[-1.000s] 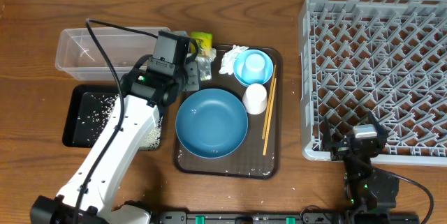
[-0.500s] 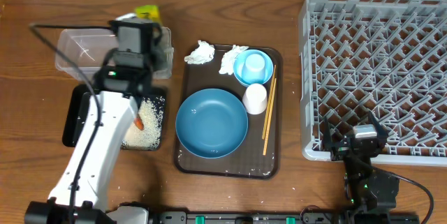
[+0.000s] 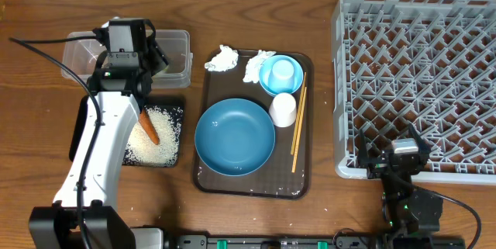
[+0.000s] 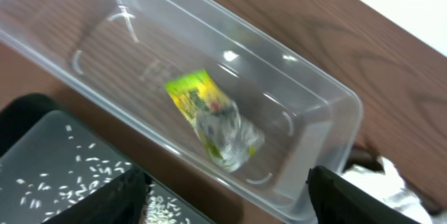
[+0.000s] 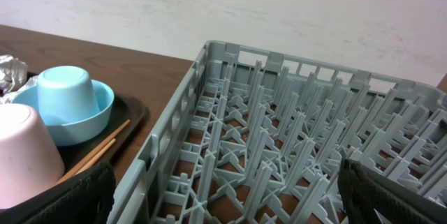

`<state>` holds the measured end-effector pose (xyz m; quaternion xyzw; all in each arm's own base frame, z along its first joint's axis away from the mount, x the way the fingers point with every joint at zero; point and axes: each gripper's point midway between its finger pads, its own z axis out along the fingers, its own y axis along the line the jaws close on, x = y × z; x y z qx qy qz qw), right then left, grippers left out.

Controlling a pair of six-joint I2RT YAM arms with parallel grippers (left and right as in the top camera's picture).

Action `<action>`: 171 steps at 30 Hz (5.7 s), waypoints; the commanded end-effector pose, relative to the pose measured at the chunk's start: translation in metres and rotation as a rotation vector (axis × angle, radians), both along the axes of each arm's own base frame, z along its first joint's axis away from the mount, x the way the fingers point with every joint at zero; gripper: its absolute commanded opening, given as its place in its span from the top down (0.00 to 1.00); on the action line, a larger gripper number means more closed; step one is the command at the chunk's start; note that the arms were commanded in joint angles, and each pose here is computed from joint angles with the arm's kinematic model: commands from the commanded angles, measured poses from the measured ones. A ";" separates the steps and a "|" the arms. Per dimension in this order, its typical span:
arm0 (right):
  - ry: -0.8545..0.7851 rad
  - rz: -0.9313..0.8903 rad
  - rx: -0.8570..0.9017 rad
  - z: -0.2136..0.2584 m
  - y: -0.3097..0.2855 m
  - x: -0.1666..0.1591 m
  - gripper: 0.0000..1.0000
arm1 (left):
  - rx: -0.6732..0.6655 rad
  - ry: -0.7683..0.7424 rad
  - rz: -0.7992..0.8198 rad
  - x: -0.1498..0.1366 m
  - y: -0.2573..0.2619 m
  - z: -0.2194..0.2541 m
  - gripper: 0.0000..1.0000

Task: Sort waste into correct bins and load items into the dishwasher rack
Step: 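Release the wrapper into the clear bin and move back right, then grasp the left crumpled white tissue with the left gripper, then carry the tissue left and drop it into the clear bin, then move the left gripper to the second tissue beside the blue bowl, grasp it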

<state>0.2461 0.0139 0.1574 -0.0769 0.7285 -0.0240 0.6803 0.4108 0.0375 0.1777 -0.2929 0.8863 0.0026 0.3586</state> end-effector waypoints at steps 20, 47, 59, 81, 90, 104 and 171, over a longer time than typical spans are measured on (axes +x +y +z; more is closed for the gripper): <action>0.003 0.004 -0.012 -0.001 0.002 0.000 0.01 | 0.012 -0.060 -0.782 -0.014 -0.203 0.009 0.22; 0.004 0.004 -0.012 -0.002 0.002 0.000 0.01 | 0.341 -0.074 -0.724 0.072 -0.191 -0.081 0.22; 0.004 0.005 -0.012 -0.002 0.002 0.000 0.01 | 0.342 -0.009 -0.735 0.074 -0.192 -0.123 0.21; 0.003 0.004 -0.012 -0.001 0.002 0.000 0.01 | 0.341 -0.022 -0.704 0.087 -0.181 -0.137 0.76; 0.003 0.004 -0.012 -0.001 0.002 0.000 0.01 | 0.295 -0.131 -0.677 0.081 -0.194 -0.074 0.94; 0.004 0.004 -0.012 -0.002 0.002 0.000 0.01 | 0.289 -0.282 -0.539 0.046 -0.144 0.055 0.94; 0.005 0.004 -0.012 -0.002 0.002 0.000 0.01 | 0.097 0.167 -0.965 0.023 -0.199 -0.141 0.12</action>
